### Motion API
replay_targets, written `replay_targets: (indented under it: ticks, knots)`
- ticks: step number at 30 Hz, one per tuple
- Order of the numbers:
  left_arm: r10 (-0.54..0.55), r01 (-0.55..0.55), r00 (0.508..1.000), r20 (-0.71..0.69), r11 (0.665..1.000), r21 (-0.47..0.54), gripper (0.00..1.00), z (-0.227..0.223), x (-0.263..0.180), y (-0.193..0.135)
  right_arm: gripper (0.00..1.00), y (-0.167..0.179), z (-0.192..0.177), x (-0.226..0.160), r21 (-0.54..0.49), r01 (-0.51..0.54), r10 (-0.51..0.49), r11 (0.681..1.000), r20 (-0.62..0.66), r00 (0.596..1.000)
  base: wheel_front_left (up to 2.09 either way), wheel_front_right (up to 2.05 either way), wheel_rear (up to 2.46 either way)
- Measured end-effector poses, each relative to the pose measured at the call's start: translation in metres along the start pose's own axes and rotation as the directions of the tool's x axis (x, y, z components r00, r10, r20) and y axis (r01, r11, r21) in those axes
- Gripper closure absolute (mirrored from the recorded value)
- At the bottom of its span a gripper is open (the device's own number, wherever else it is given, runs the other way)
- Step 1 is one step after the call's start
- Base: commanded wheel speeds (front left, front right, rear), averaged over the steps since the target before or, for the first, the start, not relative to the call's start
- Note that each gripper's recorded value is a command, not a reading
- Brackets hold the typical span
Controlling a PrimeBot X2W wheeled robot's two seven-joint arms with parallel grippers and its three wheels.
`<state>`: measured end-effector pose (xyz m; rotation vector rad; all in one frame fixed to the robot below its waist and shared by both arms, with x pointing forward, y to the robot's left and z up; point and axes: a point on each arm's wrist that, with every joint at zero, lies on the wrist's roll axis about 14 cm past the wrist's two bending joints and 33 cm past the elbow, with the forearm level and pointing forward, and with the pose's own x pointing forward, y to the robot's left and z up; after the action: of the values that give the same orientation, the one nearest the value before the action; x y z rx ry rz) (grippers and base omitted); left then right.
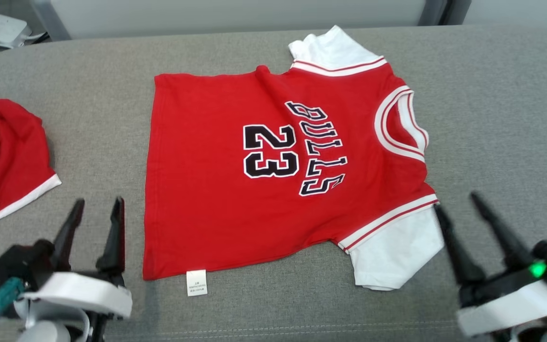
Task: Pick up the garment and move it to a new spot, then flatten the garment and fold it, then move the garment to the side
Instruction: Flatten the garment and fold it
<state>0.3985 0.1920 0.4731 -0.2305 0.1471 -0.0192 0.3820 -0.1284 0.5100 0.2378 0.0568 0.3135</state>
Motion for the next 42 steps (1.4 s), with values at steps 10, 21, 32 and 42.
replay_targets:
  ticks: [10, 21, 32, 42]
  knots:
    - [-0.086, 0.045, 0.963, 0.254, 0.986, 0.163, 0.0, 0.071, 0.008, -0.018, 0.0, -0.032, 0.067, -0.005, -0.273, 0.14, -0.06, 0.952, 0.282, 0.958, 0.0, 0.0, 0.0]
    - [0.037, -0.067, 0.981, 0.191, 0.986, 0.151, 0.0, 0.037, -0.042, 0.021, 0.0, -0.05, -0.005, -0.043, -0.181, 0.209, -0.193, 0.961, 0.099, 0.976, 0.0, 0.0, 0.0]
    - [0.022, -0.047, 0.985, 0.171, 0.989, 0.142, 0.0, 0.022, -0.071, 0.017, 0.0, -0.04, -0.037, -0.073, -0.122, 0.215, -0.214, 0.969, 0.015, 0.977, 0.0, 0.0, 0.0]
    - [0.017, -0.043, 0.984, 0.178, 0.988, 0.147, 0.0, 0.023, -0.07, 0.017, 0.0, -0.038, -0.038, -0.073, -0.107, 0.213, -0.213, 0.971, 0.015, 0.977, 0.0, 0.0, 0.0]
